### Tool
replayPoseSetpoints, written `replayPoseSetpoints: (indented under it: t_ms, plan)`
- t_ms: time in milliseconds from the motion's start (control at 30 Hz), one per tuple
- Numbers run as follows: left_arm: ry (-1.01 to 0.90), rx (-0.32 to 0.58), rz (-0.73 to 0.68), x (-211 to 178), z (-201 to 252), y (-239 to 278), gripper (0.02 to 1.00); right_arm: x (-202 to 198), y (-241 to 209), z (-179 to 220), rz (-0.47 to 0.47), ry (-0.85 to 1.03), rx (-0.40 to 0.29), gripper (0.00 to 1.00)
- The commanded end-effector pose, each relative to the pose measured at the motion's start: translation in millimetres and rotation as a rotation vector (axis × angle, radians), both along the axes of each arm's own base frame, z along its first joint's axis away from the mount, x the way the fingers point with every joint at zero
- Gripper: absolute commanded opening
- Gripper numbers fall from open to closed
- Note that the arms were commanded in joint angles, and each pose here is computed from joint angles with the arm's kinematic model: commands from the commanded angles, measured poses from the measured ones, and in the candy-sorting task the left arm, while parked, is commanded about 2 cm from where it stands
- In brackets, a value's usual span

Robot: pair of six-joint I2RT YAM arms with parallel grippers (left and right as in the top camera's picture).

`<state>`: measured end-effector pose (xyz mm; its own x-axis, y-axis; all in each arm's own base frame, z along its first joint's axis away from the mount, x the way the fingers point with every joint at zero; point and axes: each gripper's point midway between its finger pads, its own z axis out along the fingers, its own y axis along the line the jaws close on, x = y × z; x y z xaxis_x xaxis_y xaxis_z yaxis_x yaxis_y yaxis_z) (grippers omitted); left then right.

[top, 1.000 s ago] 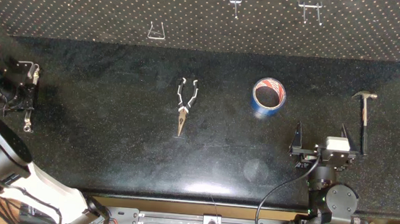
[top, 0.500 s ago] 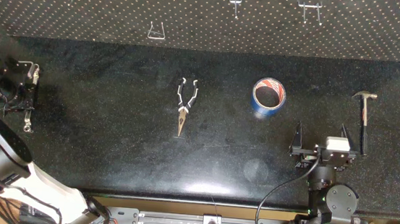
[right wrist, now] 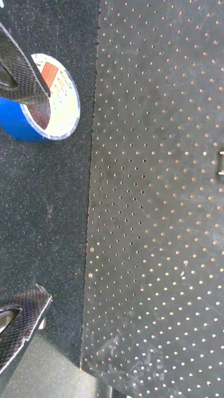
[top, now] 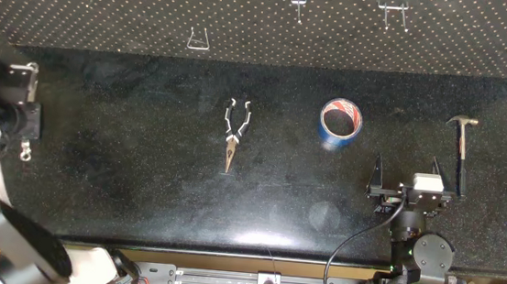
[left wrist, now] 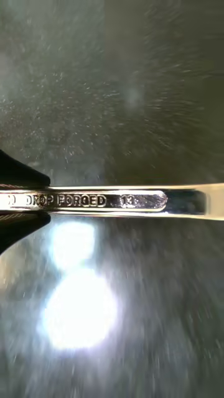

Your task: Place Tools Onto Pegboard

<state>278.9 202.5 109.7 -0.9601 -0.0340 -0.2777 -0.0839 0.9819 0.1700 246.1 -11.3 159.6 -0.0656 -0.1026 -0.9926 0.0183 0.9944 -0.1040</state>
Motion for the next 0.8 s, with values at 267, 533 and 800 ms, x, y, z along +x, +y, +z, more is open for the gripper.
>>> replayPoseSetpoints:
  t_ms: [267, 533, 800]
  plan:
    - [-0.260, 0.052, 0.046, -11, 44, -92, 0.029, 0, -2, -1, -0.009, 0.001, -0.011, 0.980]
    - [-0.509, 0.043, 0.168, -27, 57, -109, 0.029, 0, -2, -1, -0.009, 0.001, -0.011, 0.976]
    - [-0.676, 0.044, 0.131, 0, 84, -115, 0.029, 0, -2, -1, -0.009, 0.001, -0.011, 0.976]
